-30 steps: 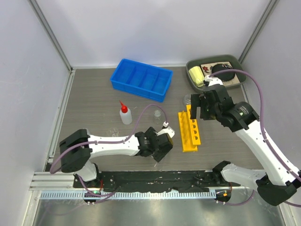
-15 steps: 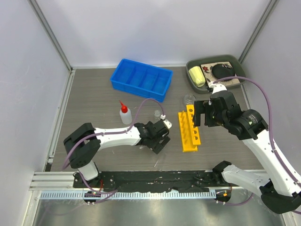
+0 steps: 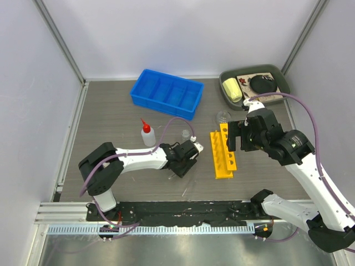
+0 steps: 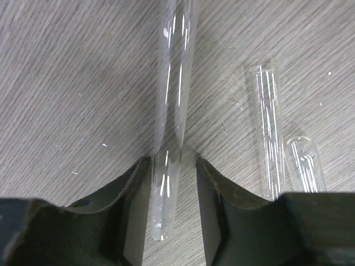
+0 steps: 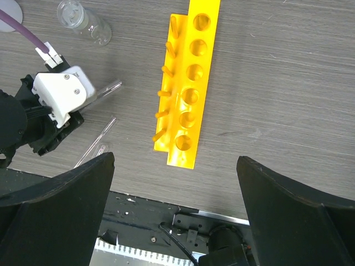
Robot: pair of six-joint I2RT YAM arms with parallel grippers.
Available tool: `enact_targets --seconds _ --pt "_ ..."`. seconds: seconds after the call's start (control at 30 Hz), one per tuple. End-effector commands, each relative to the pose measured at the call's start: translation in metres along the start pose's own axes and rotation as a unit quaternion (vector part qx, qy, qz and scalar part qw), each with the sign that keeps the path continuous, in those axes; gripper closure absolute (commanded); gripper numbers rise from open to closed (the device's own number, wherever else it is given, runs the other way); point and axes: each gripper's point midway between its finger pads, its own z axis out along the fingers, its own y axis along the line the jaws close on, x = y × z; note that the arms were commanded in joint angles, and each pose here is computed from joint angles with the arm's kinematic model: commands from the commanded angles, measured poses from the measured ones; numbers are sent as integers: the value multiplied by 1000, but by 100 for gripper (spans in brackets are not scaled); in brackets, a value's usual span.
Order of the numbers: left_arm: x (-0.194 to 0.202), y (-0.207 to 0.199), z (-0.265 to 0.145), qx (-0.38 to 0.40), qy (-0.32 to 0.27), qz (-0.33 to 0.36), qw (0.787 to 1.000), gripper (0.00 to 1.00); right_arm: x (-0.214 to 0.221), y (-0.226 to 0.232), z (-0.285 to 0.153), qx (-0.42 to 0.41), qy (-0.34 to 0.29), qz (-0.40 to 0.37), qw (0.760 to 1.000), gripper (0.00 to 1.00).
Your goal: Organize the chemistry lab equipment
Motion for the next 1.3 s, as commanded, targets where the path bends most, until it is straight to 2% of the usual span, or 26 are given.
enact_targets --seconds 0.0,0.1,0.13,0.17,0.23,0.4,0.43,0.47,0.6,0.67,0.8,0.87,0.97,1.07,1.27 --pt "9 3 9 -2 14 1 1000 64 -6 7 -4 -20 -17 4 1000 2" --pt "8 8 6 -14 9 -1 1000 77 -6 8 -4 -22 -15 6 1000 2" --pt "8 9 6 -16 8 -2 1000 88 -6 8 -4 -21 -15 6 1000 2" --pt "9 9 5 -17 10 -1 1000 94 -6 8 -2 -21 -15 6 1000 2" --pt "6 10 2 -21 9 1 1000 100 -5 8 0 -20 -12 7 1000 2" --pt "-9 17 -24 -37 -6 9 999 100 -3 15 6 -35 -7 12 999 2" --pt "-23 15 -40 -30 -30 7 999 100 -3 18 6 -42 -7 12 999 2" --pt "-23 15 -49 -27 -30 7 999 100 -3 23 4 -58 -5 13 998 2" --pt "-45 -3 -103 40 -93 6 995 100 -5 47 -17 -136 -7 9 991 2" --pt "-53 -27 -143 121 -133 17 984 100 1 63 -29 -191 6 3 982 2" --pt "-50 -54 -186 214 -167 40 962 100 19 95 -53 -303 43 -9 952 2" --pt "-45 -66 -205 257 -187 54 947 100 21 104 -66 -343 40 -15 938 2" --pt "-44 -76 -224 296 -221 62 927 100 16 111 -82 -375 29 -22 926 2" --pt "-36 -86 -233 337 -228 67 911 100 13 124 -98 -422 25 -20 906 3" --pt "-28 -101 -251 398 -251 74 879 100 15 136 -98 -458 40 0 888 7"
